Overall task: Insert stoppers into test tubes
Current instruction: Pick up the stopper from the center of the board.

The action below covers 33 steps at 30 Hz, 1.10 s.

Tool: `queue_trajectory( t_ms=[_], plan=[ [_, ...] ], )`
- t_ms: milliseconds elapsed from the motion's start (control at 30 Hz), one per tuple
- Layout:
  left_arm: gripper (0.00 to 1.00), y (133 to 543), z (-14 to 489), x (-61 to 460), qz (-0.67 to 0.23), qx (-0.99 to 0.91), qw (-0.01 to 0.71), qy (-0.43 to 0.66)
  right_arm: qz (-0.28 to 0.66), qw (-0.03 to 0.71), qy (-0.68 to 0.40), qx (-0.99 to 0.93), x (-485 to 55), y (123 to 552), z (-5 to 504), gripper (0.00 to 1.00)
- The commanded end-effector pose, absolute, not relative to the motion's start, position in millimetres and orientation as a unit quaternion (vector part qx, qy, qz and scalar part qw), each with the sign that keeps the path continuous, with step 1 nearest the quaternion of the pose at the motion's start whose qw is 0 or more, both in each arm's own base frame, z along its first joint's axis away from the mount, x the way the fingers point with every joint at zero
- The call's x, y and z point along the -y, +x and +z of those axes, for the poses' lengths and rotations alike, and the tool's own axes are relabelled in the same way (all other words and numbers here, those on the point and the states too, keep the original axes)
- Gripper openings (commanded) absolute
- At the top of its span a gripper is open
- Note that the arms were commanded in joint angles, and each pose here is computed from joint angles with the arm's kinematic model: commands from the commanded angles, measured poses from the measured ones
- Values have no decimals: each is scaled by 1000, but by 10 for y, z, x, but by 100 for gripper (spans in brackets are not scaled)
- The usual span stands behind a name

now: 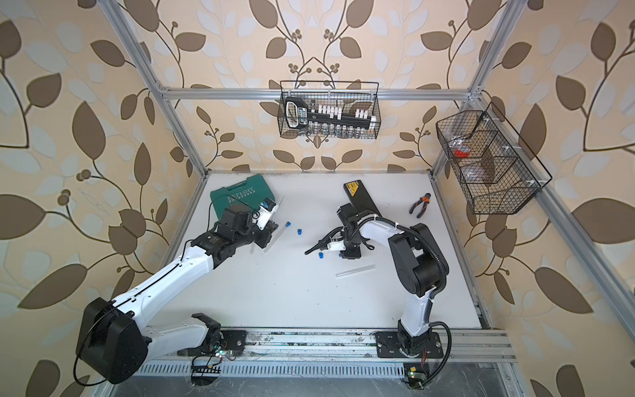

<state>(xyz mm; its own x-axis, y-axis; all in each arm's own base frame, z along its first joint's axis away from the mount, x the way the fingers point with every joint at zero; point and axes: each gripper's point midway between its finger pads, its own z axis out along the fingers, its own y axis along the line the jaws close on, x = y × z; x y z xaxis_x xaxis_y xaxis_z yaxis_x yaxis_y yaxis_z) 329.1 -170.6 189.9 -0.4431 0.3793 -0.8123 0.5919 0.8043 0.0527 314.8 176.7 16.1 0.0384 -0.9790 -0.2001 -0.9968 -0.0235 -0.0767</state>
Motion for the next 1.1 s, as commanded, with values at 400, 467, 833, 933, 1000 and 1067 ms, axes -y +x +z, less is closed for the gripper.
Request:
queue_trajectory(
  t_ms=[400,467,833,933,1000,1067],
  plan=[
    [0,3295,1992,1765,-127,-825,462,299,57,69,-713,-695,-1784,3104,22,10],
    [0,3297,1976,1764,-126,-826,460,299,55,75,-711,-697,-1798,3122,72,7],
    [0,3225,1954,1779,-109,-799,486,337,62,194,-599,-774,-1986,3254,1041,0],
    [0,3142,1815,1829,-112,-777,495,372,94,205,-570,-790,-2036,3098,1292,1],
    [0,3086,1719,1860,-108,-773,485,395,108,224,-560,-790,-2099,3001,1440,1],
    [0,3024,1699,1917,-109,-766,477,417,128,241,-547,-792,-2142,2904,1607,1]
  ],
)
